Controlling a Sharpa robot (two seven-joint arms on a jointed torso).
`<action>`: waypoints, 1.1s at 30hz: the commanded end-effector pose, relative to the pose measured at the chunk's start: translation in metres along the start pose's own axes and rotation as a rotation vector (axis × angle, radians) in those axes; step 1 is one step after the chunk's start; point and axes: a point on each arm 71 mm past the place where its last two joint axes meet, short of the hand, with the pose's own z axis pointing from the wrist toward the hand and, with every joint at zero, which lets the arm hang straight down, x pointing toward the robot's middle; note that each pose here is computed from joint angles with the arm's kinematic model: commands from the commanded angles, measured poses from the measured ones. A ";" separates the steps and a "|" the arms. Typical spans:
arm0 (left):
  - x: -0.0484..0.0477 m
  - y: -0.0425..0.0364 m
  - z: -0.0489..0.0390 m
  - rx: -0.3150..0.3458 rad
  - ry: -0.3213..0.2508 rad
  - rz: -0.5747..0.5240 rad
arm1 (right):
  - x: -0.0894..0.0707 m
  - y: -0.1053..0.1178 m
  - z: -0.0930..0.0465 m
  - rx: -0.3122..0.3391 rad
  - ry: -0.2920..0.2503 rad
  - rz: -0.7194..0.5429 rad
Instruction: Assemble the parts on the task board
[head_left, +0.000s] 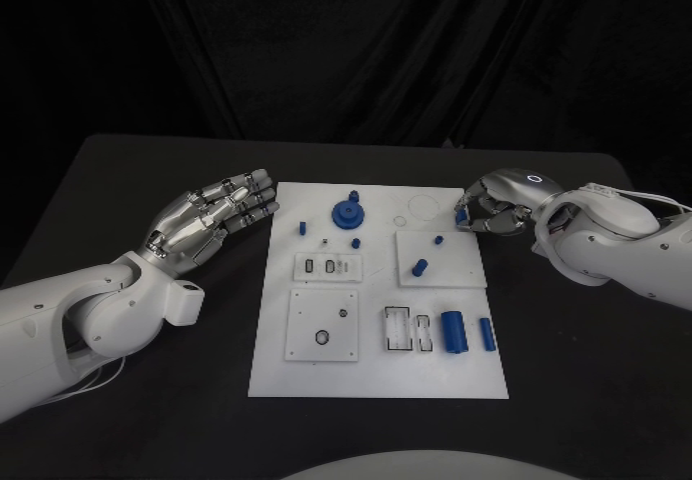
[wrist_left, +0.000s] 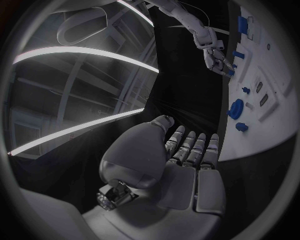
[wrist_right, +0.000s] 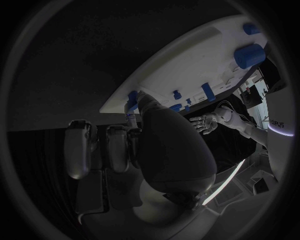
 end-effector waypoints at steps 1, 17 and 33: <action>0.0015 -0.0076 -0.0002 0.122 0.014 -0.017 | 0.001 -0.001 0.000 0.019 -0.007 0.001; 0.0015 -0.0062 0.0002 0.111 0.017 -0.020 | -0.035 0.066 -0.003 -0.170 -0.147 0.034; 0.0008 -0.0057 -0.0001 0.104 0.016 -0.019 | -0.025 0.166 0.021 -0.417 -0.047 0.018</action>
